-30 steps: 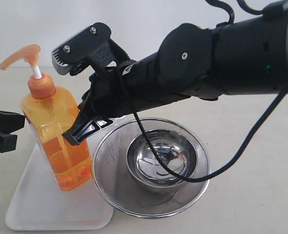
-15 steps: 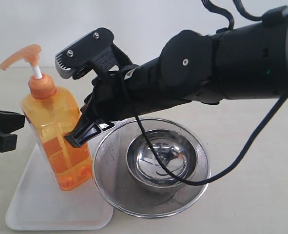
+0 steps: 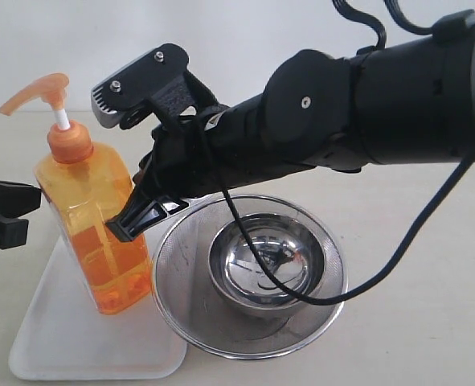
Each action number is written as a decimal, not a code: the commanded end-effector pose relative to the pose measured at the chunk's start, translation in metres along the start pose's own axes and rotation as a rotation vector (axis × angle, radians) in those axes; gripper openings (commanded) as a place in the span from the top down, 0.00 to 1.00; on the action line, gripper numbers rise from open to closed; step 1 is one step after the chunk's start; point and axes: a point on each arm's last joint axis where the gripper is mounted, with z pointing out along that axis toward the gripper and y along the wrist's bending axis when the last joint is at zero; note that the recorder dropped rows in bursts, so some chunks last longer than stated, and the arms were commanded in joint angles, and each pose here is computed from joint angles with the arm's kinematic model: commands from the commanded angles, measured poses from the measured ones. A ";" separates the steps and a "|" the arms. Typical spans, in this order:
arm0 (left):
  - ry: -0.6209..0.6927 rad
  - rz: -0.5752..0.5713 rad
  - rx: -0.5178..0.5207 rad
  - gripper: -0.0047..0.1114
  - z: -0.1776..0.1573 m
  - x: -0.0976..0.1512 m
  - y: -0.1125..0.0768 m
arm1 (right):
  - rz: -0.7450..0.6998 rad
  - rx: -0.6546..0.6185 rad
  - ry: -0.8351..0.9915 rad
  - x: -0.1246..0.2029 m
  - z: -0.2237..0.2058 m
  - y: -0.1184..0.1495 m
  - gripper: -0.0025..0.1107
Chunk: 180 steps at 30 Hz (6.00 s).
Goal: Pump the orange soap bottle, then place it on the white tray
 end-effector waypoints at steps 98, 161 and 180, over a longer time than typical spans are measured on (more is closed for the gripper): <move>-0.192 0.082 -0.155 0.92 -0.030 -0.031 0.006 | 0.005 0.029 0.026 0.005 -0.005 -0.020 0.98; -0.370 0.227 -0.009 0.92 -0.056 -0.064 -0.016 | 0.002 0.037 0.017 0.004 -0.005 -0.021 0.98; -0.366 0.233 -0.016 0.92 -0.056 -0.064 -0.015 | -0.022 -0.044 0.025 0.000 -0.003 0.008 0.98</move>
